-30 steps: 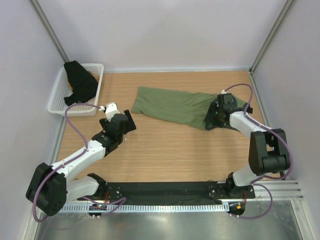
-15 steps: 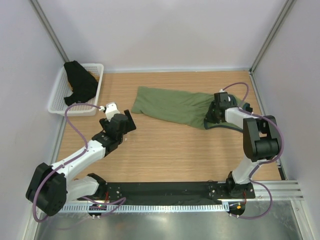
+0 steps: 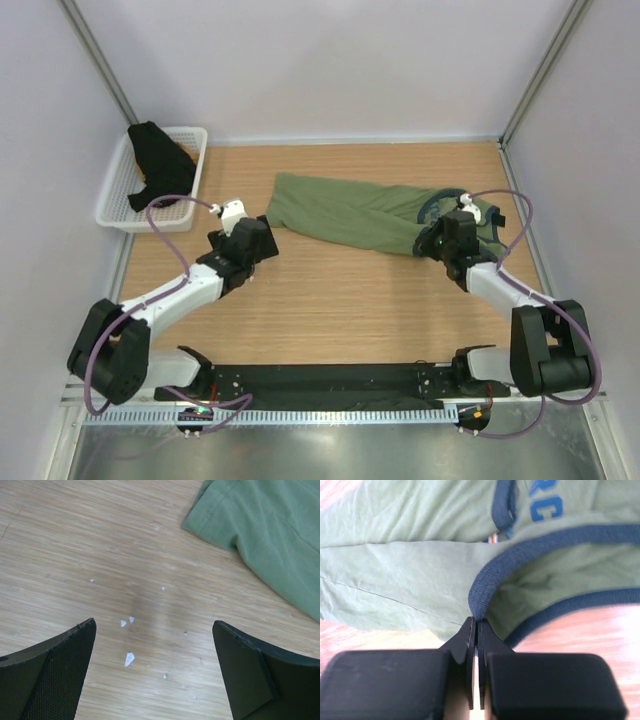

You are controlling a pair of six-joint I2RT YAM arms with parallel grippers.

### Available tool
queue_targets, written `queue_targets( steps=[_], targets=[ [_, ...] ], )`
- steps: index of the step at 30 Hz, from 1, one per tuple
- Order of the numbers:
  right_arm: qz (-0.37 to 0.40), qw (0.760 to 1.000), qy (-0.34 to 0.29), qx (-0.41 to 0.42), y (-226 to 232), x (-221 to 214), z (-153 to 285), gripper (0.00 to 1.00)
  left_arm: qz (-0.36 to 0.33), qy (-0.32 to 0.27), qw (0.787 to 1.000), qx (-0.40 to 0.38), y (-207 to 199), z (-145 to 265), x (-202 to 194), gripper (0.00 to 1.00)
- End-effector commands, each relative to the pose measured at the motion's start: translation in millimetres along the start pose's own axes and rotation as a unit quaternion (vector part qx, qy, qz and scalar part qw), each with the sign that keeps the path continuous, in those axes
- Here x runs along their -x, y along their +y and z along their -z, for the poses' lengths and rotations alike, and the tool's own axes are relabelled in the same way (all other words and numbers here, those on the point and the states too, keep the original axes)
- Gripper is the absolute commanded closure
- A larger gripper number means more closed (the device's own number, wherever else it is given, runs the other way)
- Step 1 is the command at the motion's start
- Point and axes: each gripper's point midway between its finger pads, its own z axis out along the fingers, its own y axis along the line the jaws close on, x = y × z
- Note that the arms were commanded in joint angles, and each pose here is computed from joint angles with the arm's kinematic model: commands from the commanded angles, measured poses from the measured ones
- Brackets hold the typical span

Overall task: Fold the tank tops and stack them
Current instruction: Flatten the tank top out

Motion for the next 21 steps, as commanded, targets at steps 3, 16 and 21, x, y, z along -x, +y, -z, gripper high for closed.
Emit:
queue_targets(
  steps=[3,16,21],
  targets=[
    [-0.024,0.997,-0.078,0.019,-5,8,9,0.99,0.032,-0.023,0.999,-0.002,-35,-10,46,0.04],
    [-0.068,0.981,-0.170,-0.059,-49,20,38,0.99,0.081,0.000,0.993,-0.086,-105,-59,79,0.35],
    [-0.063,0.986,-0.144,-0.058,-46,14,26,0.99,0.060,0.036,0.992,-0.105,-132,-87,67,0.38]
  ],
)
